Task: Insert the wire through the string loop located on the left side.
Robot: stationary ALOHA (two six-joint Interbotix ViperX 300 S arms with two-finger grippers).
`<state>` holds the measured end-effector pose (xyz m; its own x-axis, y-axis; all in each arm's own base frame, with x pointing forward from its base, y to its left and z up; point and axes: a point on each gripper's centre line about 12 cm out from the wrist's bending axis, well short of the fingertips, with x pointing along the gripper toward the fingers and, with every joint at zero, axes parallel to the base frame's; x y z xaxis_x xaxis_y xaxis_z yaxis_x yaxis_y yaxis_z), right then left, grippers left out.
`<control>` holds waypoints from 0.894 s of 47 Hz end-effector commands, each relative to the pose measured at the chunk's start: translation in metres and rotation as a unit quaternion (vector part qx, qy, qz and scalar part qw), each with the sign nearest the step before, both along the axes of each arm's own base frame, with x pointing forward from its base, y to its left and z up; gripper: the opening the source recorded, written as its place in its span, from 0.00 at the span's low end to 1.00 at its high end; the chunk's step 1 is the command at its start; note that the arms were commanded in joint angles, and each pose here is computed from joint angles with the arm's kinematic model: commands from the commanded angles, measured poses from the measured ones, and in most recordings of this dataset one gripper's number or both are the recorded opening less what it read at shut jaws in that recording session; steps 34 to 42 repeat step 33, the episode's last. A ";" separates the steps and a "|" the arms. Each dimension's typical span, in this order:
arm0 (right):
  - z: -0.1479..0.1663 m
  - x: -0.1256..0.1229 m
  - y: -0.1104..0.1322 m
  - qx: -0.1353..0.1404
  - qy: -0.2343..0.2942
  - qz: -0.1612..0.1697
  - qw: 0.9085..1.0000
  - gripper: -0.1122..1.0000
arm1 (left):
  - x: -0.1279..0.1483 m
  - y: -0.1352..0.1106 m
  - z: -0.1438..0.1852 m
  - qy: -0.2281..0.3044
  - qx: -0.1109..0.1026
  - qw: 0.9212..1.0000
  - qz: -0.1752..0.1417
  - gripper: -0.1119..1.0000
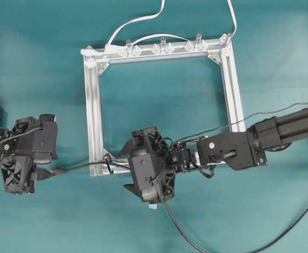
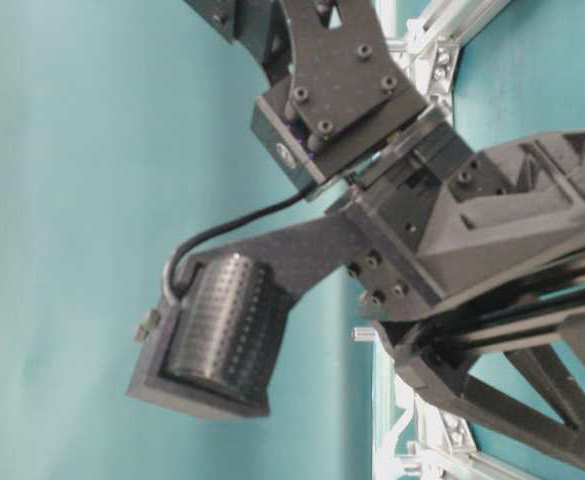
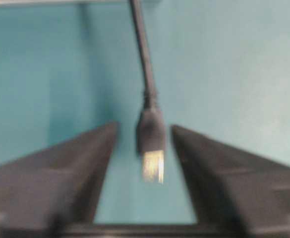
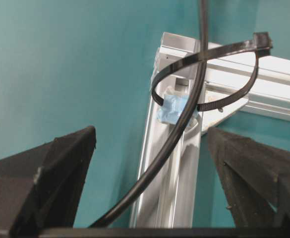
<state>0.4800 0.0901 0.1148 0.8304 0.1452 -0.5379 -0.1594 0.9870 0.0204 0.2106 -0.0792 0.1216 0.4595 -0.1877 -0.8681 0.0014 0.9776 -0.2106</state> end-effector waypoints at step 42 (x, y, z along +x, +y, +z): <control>0.050 0.004 -0.016 0.004 -0.054 -0.014 0.998 0.93 | 0.006 0.018 0.045 -0.101 -0.001 0.995 0.007 0.80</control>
